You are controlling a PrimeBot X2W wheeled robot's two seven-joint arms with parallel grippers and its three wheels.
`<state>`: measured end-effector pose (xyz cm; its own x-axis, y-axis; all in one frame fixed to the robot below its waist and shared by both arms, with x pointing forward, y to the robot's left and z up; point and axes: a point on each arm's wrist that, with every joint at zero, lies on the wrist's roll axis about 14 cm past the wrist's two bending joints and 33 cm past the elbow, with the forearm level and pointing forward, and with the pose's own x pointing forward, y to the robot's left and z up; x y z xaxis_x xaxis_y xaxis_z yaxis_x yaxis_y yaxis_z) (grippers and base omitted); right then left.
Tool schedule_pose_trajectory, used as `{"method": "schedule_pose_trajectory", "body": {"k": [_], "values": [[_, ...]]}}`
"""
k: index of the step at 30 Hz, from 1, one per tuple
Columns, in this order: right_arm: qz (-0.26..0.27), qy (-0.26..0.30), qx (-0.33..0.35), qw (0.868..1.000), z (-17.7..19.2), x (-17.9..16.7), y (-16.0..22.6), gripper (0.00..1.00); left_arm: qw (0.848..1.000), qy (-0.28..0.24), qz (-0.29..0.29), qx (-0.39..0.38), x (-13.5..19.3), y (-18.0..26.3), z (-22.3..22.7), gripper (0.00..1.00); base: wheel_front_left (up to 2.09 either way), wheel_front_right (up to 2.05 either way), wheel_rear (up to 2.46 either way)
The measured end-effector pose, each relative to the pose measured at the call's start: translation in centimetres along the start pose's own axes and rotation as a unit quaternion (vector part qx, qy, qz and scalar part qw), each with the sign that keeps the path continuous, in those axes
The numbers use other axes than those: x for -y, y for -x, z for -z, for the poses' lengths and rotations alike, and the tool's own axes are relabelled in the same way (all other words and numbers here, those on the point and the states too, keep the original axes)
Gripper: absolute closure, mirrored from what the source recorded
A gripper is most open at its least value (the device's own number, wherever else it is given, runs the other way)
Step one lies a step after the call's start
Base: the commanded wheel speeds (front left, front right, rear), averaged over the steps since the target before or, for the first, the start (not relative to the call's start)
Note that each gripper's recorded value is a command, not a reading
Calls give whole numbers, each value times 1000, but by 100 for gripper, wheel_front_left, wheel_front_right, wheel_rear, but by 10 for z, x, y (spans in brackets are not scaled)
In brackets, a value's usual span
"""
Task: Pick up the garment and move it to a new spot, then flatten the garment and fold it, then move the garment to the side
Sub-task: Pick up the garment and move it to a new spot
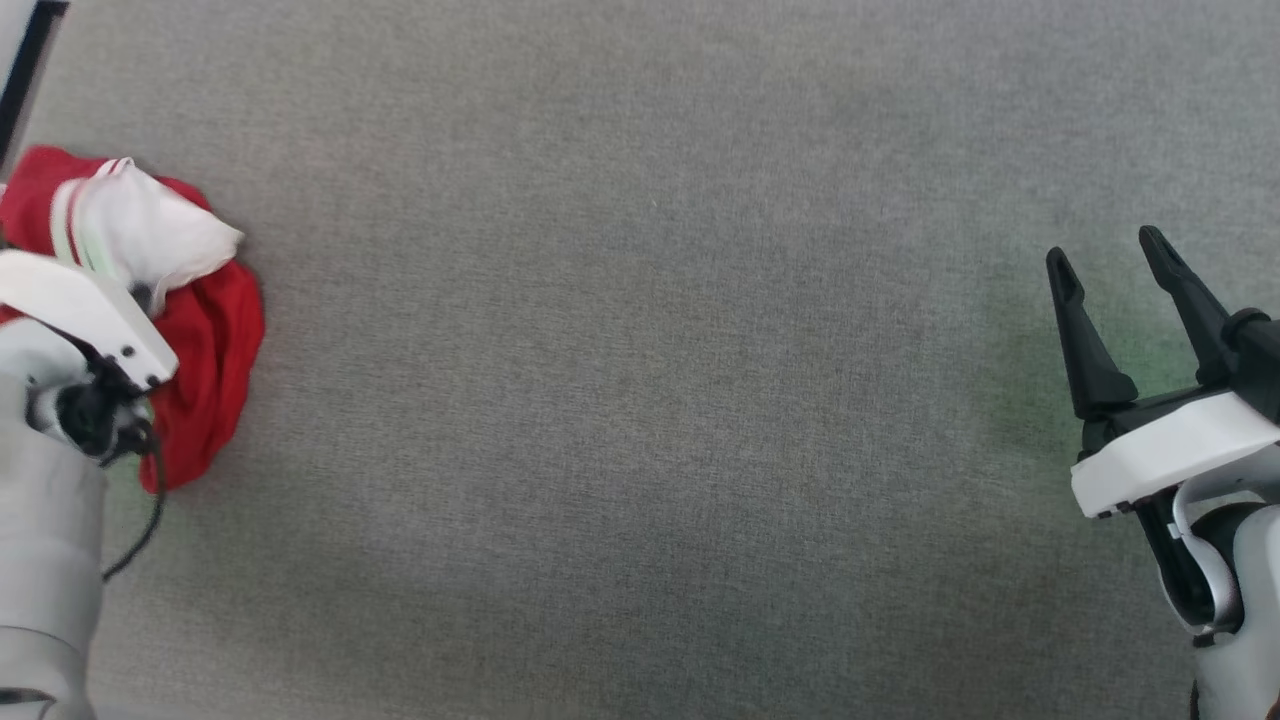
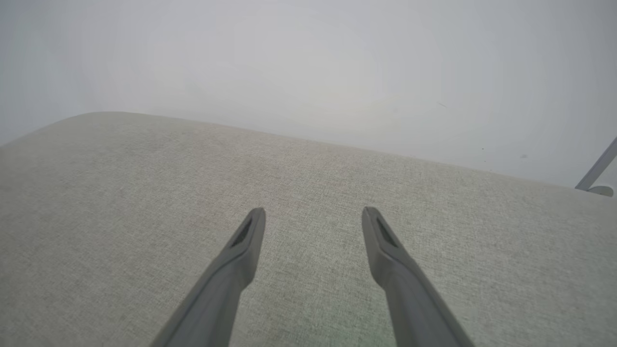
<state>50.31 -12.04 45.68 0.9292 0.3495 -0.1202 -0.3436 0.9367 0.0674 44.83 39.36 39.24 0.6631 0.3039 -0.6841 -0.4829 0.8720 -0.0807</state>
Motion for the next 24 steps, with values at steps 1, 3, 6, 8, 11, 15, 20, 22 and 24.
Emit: {"method": "schedule_pose_trajectory", "body": {"k": [1, 3, 6, 8, 11, 15, 20, 22, 24], "values": [[0, 0, 3, 1000, -3, -1, 1, 0, 1000, -8, 4, 16, 0, 3, -10, 100, 0, 0, 0], [0, -2, 8, 1000, -6, -4, 3, 0, 998, -23, 9, 53, 0, 11, -31, 100, 0, 0, 0], [-1, -5, 19, 1000, -14, -9, 7, 0, 993, -39, 18, 109, 1, 27, -65, 100, 0, 0, 0], [-1, -5, 24, 1000, -19, -11, 9, 0, 988, -55, 19, 141, -1, 39, -84, 100, 0, 0, 0], [-3, -5, 33, 999, -25, -14, 11, 0, 982, -67, 24, 175, 1, 52, -105, 100, 0, 0, 0], [-4, -6, 49, 999, -37, -20, 16, 0, 965, -92, 33, 244, 3, 85, -147, 100, 0, 0, 0], [-7, -9, 68, 998, -51, -28, 23, 0, 943, -119, 45, 309, 9, 130, -188, 100, 0, 0, 0], [-5, -10, 78, 997, -58, -28, 26, 0, 935, -128, 51, 327, 11, 148, -201, 100, 0, 0, 0], [-2, -11, 85, 996, -63, -29, 30, 0, 928, -140, 59, 339, 16, 163, -207, 100, 0, 0, 0]]}}
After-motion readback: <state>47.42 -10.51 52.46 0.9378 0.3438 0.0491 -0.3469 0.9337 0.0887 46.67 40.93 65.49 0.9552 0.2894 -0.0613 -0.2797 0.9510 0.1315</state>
